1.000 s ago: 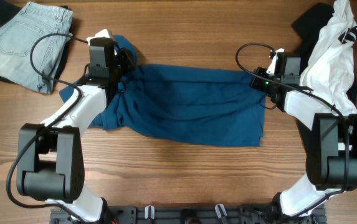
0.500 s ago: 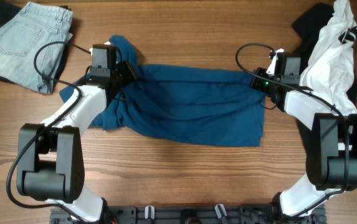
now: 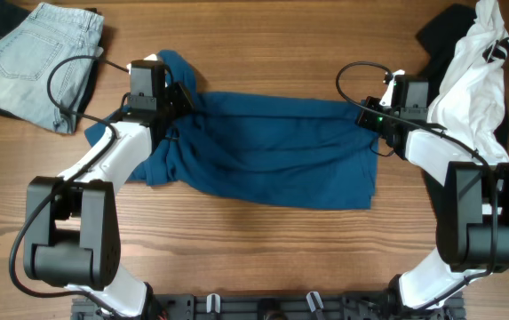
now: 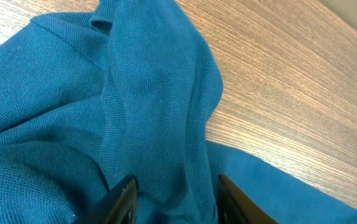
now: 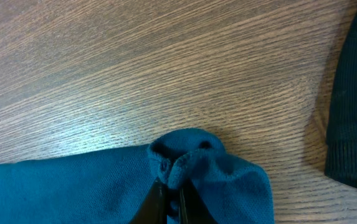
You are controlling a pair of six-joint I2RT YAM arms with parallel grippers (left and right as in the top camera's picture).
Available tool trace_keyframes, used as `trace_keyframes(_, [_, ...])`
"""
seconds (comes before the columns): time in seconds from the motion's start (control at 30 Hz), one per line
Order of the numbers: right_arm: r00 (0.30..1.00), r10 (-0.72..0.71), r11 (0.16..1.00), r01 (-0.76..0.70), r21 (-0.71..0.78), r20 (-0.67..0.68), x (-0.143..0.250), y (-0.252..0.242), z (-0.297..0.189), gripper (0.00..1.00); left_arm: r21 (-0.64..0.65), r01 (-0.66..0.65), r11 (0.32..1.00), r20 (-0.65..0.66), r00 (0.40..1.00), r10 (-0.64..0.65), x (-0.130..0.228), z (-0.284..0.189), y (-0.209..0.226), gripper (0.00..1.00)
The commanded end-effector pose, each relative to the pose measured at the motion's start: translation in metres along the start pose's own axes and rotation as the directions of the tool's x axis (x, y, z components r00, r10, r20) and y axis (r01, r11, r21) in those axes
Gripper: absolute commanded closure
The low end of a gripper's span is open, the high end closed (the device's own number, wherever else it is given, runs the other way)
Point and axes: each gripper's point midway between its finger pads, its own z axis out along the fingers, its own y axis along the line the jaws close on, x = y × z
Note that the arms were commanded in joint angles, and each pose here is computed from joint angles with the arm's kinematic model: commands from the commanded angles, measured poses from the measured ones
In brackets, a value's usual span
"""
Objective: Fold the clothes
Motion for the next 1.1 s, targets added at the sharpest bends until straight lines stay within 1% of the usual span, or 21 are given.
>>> trace_keyframes(0.0, [1.000,-0.020,1.000,0.020,-0.017,-0.013,0.001,0.003,0.005,0.96,0.004,-0.009,1.000,0.005,1.000,0.009,-0.002,-0.005,-0.002,0.60])
trace_keyframes(0.13, [1.000,-0.020,1.000,0.019,-0.017,-0.014,0.001,0.003,0.005,0.96,-0.016,-0.007,1.000,-0.027,1.000,0.007,0.006,-0.004,0.003,0.59])
trace_keyframes(0.2, [1.000,-0.020,1.000,0.020,-0.017,-0.014,0.001,0.003,0.005,0.96,-0.022,-0.006,1.000,-0.039,0.999,0.005,0.009,-0.002,0.005,0.62])
trace_keyframes(0.27, [1.000,-0.020,1.000,0.019,-0.017,-0.014,0.001,0.003,0.005,0.96,-0.032,-0.005,0.999,-0.053,0.999,0.004,0.013,-0.001,0.008,0.80])
trace_keyframes(0.3, [1.000,-0.020,1.000,0.019,-0.016,-0.014,0.002,0.003,0.005,0.96,-0.034,-0.005,0.999,-0.059,0.998,0.003,0.015,0.000,0.009,0.86])
trace_keyframes(0.33, [1.000,-0.020,1.000,0.020,-0.017,-0.014,0.002,0.003,0.005,0.96,-0.037,-0.005,0.999,-0.062,0.998,0.003,0.016,0.001,0.009,0.87])
trace_keyframes(0.37, [1.000,-0.020,1.000,0.019,-0.016,-0.016,0.002,0.003,0.005,0.96,-0.039,-0.004,0.999,-0.067,0.998,0.002,0.017,0.002,0.010,0.83])
trace_keyframes(0.4, [1.000,-0.019,1.000,0.019,-0.015,-0.018,0.002,0.003,0.005,0.96,-0.040,-0.005,0.999,-0.067,0.998,0.002,0.017,0.002,0.010,0.83])
trace_keyframes(0.5, [1.000,-0.018,1.000,0.018,-0.014,-0.023,0.004,0.002,0.005,0.96,-0.042,-0.005,0.999,-0.071,0.998,0.002,0.019,0.004,0.011,0.96])
trace_keyframes(0.77, [0.999,-0.018,1.000,0.018,-0.013,-0.027,0.005,0.002,0.005,0.96,-0.052,-0.004,0.999,-0.086,0.996,0.000,0.024,0.008,0.015,0.96])
trace_keyframes(0.8, [0.999,-0.018,1.000,0.018,-0.013,-0.027,0.005,0.002,0.004,0.96,-0.052,-0.004,0.999,-0.086,0.996,0.000,0.024,0.008,0.015,0.82])
trace_keyframes(0.83, [0.999,-0.018,1.000,0.017,-0.013,-0.027,0.005,0.002,0.004,0.96,-0.052,-0.004,0.999,-0.086,0.996,0.000,0.024,0.008,0.015,0.43])
trace_keyframes(0.87, [0.999,-0.017,1.000,0.017,-0.012,-0.028,0.005,0.002,0.004,0.96,-0.052,-0.004,0.999,-0.086,0.996,0.000,0.024,0.008,0.015,0.08])
trace_keyframes(0.9, [0.999,-0.017,1.000,0.017,-0.012,-0.028,0.005,0.002,0.004,0.96,-0.052,-0.004,0.999,-0.086,0.996,0.000,0.024,0.008,0.015,0.00])
trace_keyframes(1.07, [0.999,-0.017,1.000,0.017,-0.013,-0.028,0.005,0.002,0.004,0.96,-0.075,0.002,0.997,-0.074,0.997,-0.008,0.020,0.009,0.022,0.00])
